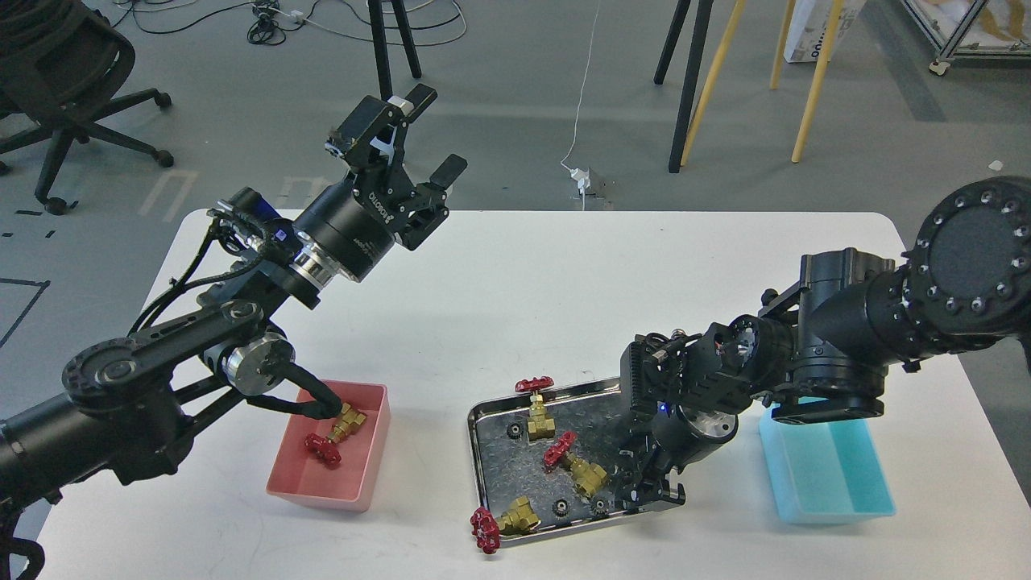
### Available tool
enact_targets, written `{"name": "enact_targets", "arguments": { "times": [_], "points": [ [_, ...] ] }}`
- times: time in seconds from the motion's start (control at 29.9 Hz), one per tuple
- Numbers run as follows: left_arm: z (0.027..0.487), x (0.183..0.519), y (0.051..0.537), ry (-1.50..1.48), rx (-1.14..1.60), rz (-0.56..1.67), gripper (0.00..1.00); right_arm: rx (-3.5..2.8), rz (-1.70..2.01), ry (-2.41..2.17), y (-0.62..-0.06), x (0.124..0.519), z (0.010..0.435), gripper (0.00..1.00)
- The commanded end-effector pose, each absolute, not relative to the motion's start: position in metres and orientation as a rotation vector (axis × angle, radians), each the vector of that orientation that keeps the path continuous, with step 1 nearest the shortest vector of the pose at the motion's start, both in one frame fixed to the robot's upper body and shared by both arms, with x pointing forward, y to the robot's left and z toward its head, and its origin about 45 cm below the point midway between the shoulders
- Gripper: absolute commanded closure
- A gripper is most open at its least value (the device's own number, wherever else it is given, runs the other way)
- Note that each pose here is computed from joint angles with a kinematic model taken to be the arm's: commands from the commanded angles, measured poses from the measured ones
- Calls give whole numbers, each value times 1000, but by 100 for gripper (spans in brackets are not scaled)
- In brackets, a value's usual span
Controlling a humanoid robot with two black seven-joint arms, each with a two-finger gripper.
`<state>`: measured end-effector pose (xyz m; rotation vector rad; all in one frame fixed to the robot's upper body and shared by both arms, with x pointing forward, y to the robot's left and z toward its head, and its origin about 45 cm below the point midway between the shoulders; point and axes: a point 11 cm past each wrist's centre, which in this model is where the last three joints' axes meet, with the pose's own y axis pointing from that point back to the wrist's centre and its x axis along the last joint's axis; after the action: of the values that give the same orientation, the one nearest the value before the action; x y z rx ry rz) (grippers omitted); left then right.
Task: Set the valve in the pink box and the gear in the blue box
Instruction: 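Lower the right gripper onto the yellow gear and close it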
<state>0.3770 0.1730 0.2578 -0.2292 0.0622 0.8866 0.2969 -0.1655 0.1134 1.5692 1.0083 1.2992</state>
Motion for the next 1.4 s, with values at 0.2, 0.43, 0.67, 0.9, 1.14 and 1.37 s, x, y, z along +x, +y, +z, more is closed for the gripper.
{"name": "enact_targets", "arguments": {
  "times": [0.2,0.43,0.67,0.9,1.14,1.37],
  "points": [
    [256,377,173,66,-227,889,4,1567,1318,997,-167,299,107,36],
    [256,377,173,67,-228,888,4,1566,1322,985,-169,301,101,37],
    [252,377,173,71,-221,893,4,1576,1331,972,-166,301,100,39],
    [251,376,168,80,-227,887,4,1582,1339,967,-163,302,101,43],
    [251,376,169,82,-227,888,4,1563,1353,999,-165,300,100,45],
    [250,376,171,82,-225,891,4,1554,1356,1012,-166,300,100,51]
  ]
}}
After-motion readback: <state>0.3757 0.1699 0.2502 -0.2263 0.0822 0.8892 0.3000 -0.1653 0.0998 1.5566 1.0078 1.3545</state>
